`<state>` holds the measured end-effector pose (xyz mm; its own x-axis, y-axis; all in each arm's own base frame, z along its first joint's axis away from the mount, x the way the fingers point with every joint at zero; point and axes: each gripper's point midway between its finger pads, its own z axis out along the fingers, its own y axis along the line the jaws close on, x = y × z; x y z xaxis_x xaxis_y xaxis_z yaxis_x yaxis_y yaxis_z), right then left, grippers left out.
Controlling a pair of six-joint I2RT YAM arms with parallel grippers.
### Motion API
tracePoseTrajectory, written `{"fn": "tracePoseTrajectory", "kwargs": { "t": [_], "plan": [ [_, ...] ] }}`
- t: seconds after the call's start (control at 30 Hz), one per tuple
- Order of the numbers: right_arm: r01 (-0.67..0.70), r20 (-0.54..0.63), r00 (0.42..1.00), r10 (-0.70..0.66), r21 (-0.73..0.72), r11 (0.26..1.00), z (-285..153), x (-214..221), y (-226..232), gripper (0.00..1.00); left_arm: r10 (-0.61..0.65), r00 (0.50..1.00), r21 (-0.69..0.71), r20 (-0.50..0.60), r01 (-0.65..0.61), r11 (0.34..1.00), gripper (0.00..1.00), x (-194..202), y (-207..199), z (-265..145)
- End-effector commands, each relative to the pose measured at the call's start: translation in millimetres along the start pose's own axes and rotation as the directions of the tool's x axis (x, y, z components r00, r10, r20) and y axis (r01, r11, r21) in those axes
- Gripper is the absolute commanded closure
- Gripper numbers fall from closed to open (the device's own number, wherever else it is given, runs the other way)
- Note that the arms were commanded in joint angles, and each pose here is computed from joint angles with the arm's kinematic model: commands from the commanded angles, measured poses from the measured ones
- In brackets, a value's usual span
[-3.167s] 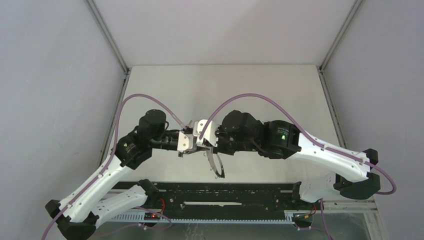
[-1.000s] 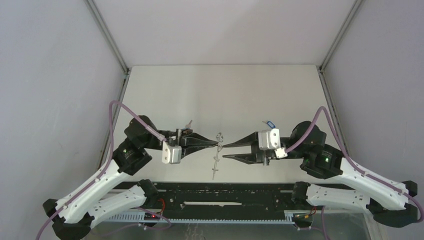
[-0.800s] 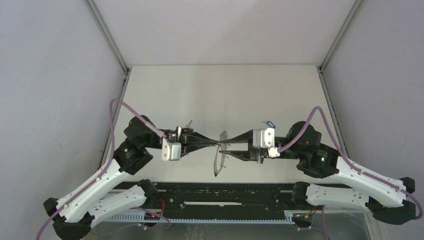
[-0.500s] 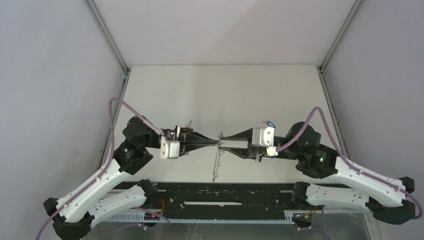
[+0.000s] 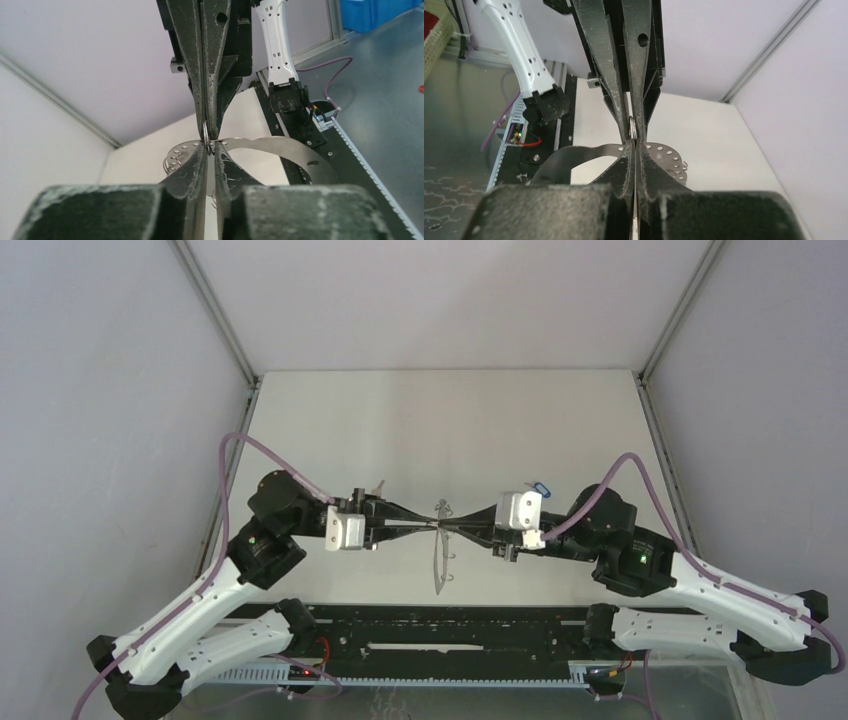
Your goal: Put the keys on the keyring
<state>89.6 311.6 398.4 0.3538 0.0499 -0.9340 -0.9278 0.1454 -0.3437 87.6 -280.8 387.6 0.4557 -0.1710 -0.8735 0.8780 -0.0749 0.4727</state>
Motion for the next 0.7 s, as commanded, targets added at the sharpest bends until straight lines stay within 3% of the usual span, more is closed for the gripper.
{"fn": "tracePoseTrajectory", "kwargs": {
  "t": [0.0,0.23,0.47,0.67],
  "plan": [
    [-0.031,-0.13,0.991,0.041,0.078,0.996,-5,10,-15,1.0,-0.014,0.996,-0.051,-0.087,0.01,0.999,0.79,15,7,-5],
    [-0.088,-0.377,0.919,0.111,0.078,0.993,-13,46,-11,1.0,-0.039,0.98,-0.027,-0.193,0.035,0.999,0.68,35,0,-12],
    [-0.093,-0.487,0.867,0.105,0.048,0.994,-9,55,-7,1.0,-0.056,0.969,0.005,-0.241,0.059,0.998,0.7,45,-6,-14],
    [-0.084,-0.519,0.85,0.088,0.031,0.996,-3,53,-5,1.0,-0.056,0.966,0.026,-0.252,0.064,0.998,0.79,51,-10,-13]
  ]
}}
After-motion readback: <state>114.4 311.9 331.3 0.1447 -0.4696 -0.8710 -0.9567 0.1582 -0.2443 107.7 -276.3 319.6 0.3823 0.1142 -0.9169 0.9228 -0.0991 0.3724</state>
